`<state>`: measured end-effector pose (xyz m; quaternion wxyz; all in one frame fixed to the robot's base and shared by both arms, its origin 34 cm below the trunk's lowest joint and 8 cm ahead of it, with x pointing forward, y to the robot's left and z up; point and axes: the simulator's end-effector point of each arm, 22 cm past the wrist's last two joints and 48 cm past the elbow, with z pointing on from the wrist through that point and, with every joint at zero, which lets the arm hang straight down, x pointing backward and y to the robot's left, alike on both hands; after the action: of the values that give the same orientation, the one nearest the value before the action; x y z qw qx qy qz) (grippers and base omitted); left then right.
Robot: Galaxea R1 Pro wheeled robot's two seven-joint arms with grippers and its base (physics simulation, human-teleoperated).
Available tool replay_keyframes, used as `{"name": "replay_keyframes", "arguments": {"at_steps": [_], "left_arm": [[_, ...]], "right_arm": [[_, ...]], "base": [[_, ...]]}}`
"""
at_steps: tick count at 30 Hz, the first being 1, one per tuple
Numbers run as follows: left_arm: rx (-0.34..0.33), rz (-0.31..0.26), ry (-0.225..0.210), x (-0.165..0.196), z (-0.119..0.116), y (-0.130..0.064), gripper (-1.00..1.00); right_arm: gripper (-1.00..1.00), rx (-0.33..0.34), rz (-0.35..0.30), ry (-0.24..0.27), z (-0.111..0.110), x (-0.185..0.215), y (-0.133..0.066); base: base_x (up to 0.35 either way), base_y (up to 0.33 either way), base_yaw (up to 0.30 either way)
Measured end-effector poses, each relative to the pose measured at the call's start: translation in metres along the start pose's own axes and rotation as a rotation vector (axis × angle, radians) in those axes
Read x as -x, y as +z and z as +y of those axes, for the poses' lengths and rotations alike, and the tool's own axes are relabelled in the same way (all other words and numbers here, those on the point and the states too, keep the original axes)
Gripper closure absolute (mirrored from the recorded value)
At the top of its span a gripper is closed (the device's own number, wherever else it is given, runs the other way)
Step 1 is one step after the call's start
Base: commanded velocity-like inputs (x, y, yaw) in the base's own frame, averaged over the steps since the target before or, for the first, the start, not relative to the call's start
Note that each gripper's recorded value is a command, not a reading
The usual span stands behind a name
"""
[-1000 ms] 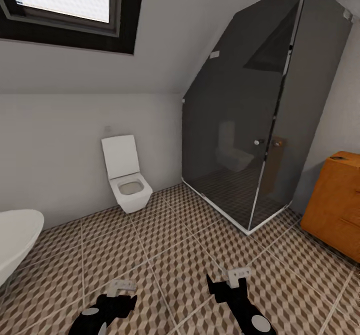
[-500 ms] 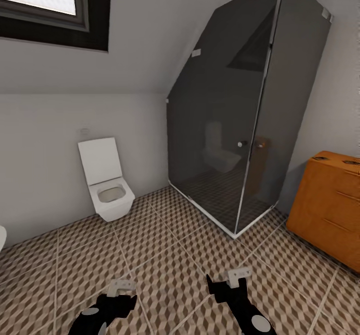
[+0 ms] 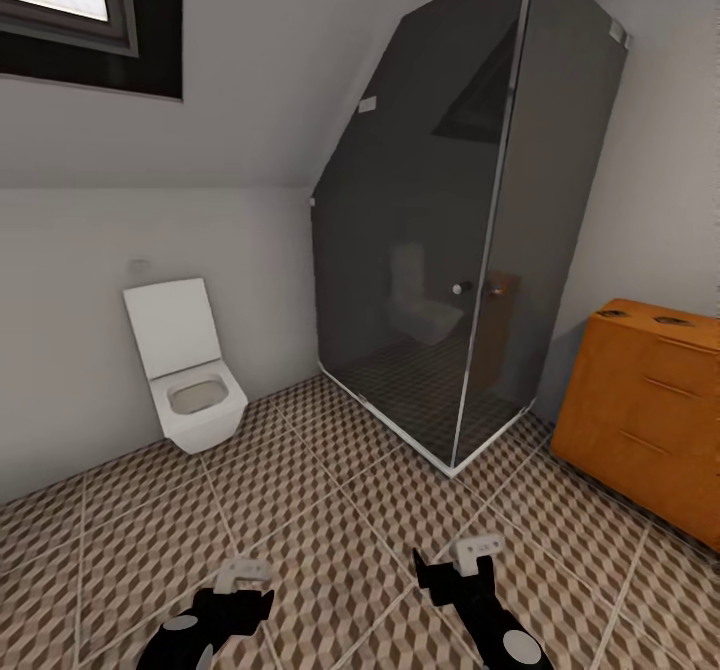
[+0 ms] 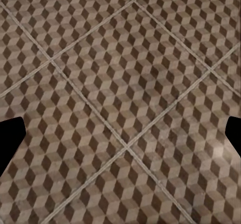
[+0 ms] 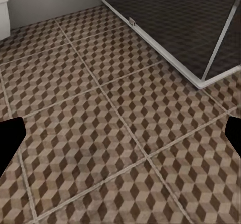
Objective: Take the four mousetraps from the cabinet in the bathroom and place them on the bathroom floor. Make sure all four end up on the same floor surface, and ensure that at least two of them are either under or directly next to the same bathroom sink.
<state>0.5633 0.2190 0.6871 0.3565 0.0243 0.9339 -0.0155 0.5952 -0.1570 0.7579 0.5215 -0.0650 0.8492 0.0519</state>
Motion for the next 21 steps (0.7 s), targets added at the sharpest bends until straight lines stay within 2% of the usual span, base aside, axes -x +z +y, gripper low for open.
{"name": "replay_keyframes", "arguments": {"at_steps": [21], "left_arm": [[0.000, 0.001, 0.000, -0.0002, 0.0000, 0.0000, -1.00]], "right_arm": [[-1.00, 0.006, 0.000, -0.004, 0.0033, 0.0000, -0.0001]], "base": [[0.001, 0.000, -0.119]]}}
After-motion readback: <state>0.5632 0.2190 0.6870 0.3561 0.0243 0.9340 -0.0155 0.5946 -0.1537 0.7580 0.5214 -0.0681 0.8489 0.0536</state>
